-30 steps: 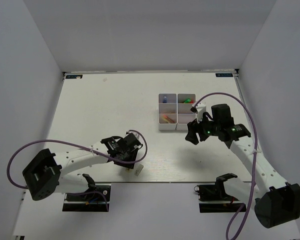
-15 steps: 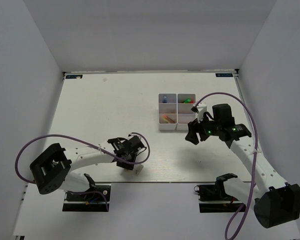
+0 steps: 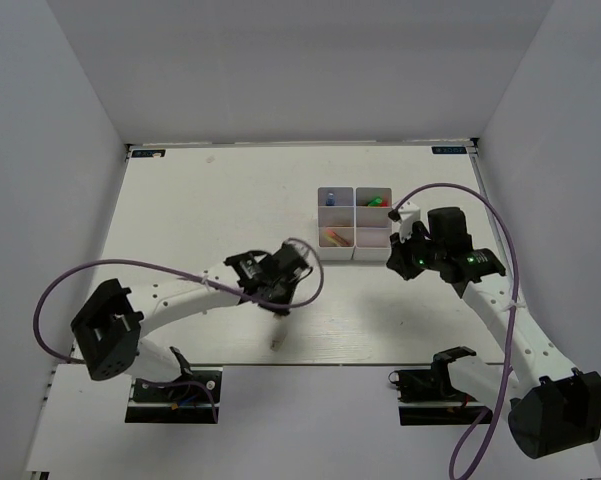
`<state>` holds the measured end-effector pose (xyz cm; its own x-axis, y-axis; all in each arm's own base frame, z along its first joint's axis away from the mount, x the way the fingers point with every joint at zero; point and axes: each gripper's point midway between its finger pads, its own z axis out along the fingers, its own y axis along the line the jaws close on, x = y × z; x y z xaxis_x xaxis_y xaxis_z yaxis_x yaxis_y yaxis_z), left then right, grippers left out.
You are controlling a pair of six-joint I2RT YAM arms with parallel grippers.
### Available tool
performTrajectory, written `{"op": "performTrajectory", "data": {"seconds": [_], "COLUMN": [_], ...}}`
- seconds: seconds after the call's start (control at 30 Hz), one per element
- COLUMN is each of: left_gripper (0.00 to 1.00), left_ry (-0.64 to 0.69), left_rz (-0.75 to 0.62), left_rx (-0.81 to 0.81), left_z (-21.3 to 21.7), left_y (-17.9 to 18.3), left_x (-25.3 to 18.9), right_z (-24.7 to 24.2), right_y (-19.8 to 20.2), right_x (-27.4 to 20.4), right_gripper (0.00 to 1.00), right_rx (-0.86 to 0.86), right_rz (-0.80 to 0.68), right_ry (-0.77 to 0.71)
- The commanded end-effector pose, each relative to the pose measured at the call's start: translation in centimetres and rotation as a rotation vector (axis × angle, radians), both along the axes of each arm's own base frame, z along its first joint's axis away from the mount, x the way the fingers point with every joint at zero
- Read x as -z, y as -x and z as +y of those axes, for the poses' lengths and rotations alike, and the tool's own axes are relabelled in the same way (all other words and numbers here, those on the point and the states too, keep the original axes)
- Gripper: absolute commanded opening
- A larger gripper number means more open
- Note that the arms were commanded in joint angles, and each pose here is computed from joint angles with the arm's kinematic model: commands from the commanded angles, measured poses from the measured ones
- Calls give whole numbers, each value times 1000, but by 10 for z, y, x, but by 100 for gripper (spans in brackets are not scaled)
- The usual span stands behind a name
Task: Sort the stationery into containers
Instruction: Pick up the stationery from the corner of the board, then place the stationery in the storage box.
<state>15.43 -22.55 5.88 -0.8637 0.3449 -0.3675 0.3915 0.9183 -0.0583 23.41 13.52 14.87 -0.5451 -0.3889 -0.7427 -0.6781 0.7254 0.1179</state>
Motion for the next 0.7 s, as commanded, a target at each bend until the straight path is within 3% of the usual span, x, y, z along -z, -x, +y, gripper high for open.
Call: {"op": "performTrajectory", "data": {"seconds": [0.0, 0.1, 0.3, 0.37, 0.5, 0.67], "left_gripper": [1, 1, 1, 1, 3, 5], "left_ry": [233, 360, 530, 585, 674, 656], "left_rz": [-121, -157, -84, -118, -138, -172], "left_rx": [140, 226, 341, 379, 496, 512], "left_z": [-81, -138, -211, -233, -260, -266], "left_y": [-44, -76, -117, -136, -148, -166], "left_x": [-70, -112, -114, -129, -136, -119], "right_z": [-18, -27, -36, -36, -36, -34], "right_y": [-22, -29, -35, -35, -35, -33], "right_x": [-9, -7, -13, -15, -17, -18], "right_gripper": [0, 0, 4, 5, 5, 6], "right_rx": [125, 188, 237, 240, 239, 231], "right_rz": [-76, -100, -140, -146, -152, -155], "right_ry": [50, 76, 87, 81, 75, 73]}}
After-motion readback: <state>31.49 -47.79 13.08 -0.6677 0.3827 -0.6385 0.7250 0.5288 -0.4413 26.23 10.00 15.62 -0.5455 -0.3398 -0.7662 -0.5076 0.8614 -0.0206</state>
